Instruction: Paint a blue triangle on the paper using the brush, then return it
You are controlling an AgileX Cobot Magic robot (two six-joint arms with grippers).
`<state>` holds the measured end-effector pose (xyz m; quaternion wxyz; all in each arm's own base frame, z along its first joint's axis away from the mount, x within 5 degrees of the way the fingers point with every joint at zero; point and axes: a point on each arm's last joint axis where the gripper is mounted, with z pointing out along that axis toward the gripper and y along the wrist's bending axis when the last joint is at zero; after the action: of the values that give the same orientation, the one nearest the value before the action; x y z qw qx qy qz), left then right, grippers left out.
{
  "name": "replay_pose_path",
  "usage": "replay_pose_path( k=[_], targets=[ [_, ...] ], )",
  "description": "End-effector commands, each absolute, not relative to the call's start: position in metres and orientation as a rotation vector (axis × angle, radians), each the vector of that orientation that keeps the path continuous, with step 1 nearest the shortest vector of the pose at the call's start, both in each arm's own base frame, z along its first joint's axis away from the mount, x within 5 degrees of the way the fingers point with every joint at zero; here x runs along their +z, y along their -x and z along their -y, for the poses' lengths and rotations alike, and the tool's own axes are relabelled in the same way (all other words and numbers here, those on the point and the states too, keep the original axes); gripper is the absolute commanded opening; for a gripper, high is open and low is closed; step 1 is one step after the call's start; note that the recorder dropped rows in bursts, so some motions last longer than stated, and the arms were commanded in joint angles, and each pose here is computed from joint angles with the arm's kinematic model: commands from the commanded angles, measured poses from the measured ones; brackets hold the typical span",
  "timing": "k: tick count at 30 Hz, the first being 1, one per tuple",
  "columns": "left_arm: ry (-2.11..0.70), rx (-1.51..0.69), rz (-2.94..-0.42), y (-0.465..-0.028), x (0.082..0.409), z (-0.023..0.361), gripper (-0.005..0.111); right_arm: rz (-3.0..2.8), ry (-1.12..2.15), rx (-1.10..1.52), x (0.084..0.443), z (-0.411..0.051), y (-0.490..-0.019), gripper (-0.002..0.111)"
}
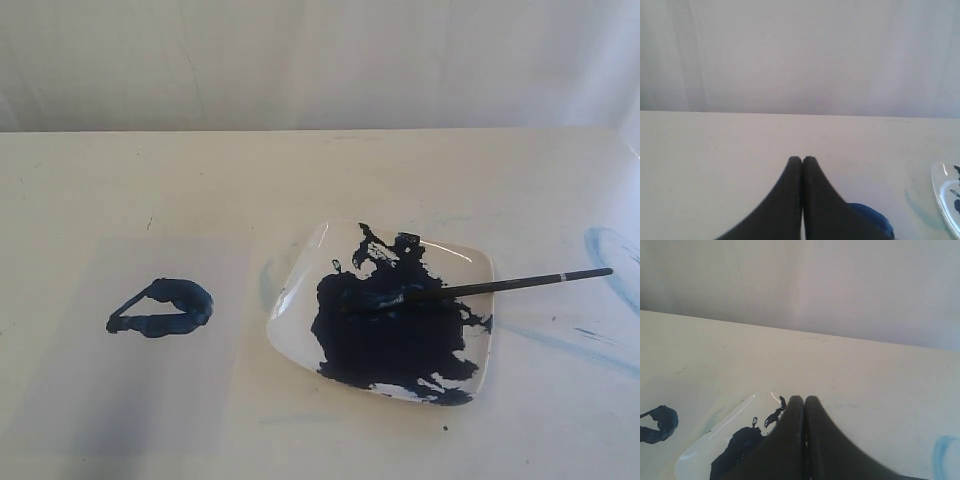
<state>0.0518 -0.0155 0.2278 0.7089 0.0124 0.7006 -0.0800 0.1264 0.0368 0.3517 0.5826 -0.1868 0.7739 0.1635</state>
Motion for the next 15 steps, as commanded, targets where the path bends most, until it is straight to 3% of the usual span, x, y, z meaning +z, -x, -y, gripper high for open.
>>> replay_pose_path(
  k=[1,7,11,15],
  targets=[
    [-0.036,-0.094,-1.631,-0.054,0.213,0.011,0.0,-1.805,0.434,0.386,0.352,-0.037,-0.126,0.0],
    [0.034,0.045,-1.711,-0.057,0.186,-0.001,0.0,-1.805,0.434,0.386,0.352,-0.037,-0.126,0.0],
    [-0.019,0.069,-1.917,-0.052,0.168,0.0,0.0,-1.805,0.434,0.386,0.352,-0.037,-0.126,0.0],
    [-0.052,0.114,-1.913,-0.052,0.168,-0.002,0.0,-1.805,0.434,0.386,0.352,-0.037,-0.126,0.0]
  ],
)
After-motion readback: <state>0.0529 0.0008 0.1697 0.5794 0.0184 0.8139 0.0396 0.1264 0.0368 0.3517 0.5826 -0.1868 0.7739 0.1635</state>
